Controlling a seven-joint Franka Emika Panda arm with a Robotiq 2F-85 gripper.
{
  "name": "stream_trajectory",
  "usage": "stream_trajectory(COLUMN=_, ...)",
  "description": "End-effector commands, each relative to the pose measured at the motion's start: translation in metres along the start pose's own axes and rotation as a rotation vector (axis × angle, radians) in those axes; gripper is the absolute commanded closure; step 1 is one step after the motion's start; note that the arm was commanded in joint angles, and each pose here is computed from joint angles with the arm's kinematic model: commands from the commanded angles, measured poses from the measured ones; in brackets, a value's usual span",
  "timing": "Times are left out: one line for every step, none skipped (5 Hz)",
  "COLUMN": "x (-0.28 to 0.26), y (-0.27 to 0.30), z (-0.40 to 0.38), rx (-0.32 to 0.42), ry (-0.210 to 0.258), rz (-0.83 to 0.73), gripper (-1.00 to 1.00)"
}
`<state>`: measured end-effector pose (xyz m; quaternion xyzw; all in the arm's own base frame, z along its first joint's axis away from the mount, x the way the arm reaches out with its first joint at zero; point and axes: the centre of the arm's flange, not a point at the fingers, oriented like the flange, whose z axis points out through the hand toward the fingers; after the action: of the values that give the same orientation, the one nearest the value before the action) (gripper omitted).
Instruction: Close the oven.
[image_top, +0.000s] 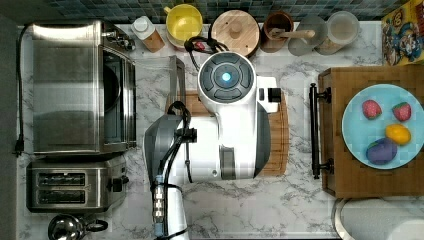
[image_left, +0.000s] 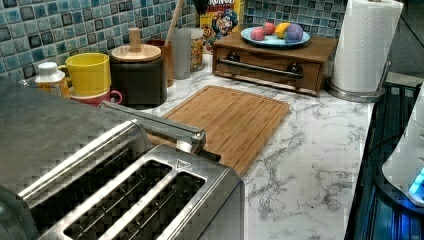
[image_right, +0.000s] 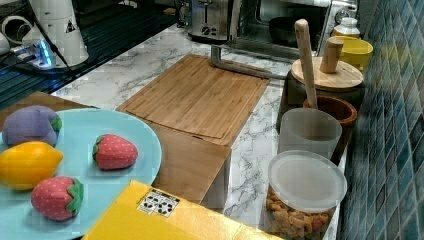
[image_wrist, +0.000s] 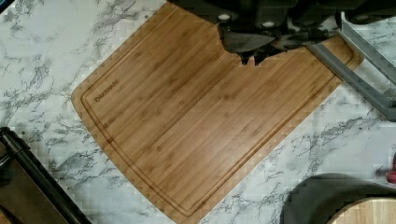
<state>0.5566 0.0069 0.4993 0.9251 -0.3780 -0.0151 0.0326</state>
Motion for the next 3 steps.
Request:
stream_trajectory(x=0.000, y=0.000, z=-0.002, rx=0.003, ry=0.006, rz=-0.001, gripper=1.00)
stream_trajectory(x=0.015, y=0.016, z=0.012, rx=0.156, ry=-0.059, rz=-0.124, gripper=1.00)
stream_trajectory(x=0.036, y=0.026, z=0.039, rx=0.268, ry=-0.125, rz=-0.230, gripper=1.00)
